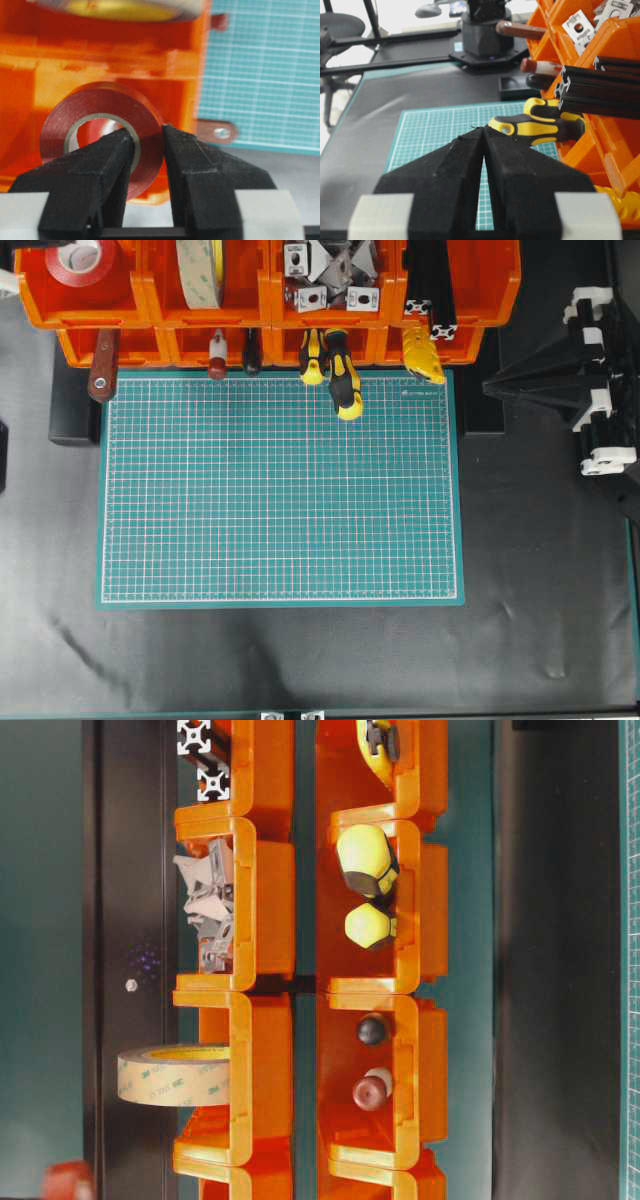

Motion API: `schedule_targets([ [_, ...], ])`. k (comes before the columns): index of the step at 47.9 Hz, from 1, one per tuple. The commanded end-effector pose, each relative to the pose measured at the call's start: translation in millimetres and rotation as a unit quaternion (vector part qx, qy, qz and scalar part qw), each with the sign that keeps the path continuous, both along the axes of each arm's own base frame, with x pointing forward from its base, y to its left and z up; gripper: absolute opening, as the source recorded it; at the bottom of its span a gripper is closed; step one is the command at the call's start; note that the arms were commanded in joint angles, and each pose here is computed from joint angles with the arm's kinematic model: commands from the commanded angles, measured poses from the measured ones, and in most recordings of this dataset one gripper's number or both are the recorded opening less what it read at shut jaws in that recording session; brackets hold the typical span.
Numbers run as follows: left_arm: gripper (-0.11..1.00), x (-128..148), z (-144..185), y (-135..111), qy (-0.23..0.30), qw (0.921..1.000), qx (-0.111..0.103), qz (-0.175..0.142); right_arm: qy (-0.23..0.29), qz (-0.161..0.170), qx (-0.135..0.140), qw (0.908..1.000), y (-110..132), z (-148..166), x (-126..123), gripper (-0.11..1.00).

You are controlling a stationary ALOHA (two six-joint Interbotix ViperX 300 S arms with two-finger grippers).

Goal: Pick vinyl tape from container rack with left arm.
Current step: 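Close the left gripper and lift the red tape out of the bin, then carry the red tape over the mat and lower it with the left gripper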

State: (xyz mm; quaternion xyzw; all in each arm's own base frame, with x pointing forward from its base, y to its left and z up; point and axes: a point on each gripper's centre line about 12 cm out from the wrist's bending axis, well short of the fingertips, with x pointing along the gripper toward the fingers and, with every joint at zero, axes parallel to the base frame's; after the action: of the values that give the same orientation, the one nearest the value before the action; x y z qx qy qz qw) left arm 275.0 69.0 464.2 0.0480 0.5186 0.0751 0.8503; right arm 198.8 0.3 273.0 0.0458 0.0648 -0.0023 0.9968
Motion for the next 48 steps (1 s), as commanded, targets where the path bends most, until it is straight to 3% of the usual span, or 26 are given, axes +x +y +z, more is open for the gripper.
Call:
schedule_targets([
  [1,0.19,7.4,25.7,-26.2,-0.04,0.9986,-0.001,-0.034,-0.007,0.0,0.002,1.0,0.0,4.5,1.3,0.0],
  [8,0.19,33.8,23.6,-68.5,-0.074,0.9935,-0.017,-0.085,-0.011,0.0,0.002,0.9999,0.3,5.7,1.2,0.0],
  [17,0.19,52.5,5.6,-96.9,-0.113,0.9862,-0.026,-0.119,-0.021,0.001,0.002,0.9998,0.6,10.1,-1.0,0.0],
  [32,0.19,98.2,-107.4,-135.3,-0.073,0.984,-0.035,-0.159,-0.026,0.003,0.003,0.9997,1.2,12.4,-2.1,0.0],
  [48,0.19,106.7,-198.1,-135.1,-0.031,0.9853,-0.033,-0.165,-0.025,0.003,0.01,0.9996,1.8,11.4,-2.5,0.0],
])
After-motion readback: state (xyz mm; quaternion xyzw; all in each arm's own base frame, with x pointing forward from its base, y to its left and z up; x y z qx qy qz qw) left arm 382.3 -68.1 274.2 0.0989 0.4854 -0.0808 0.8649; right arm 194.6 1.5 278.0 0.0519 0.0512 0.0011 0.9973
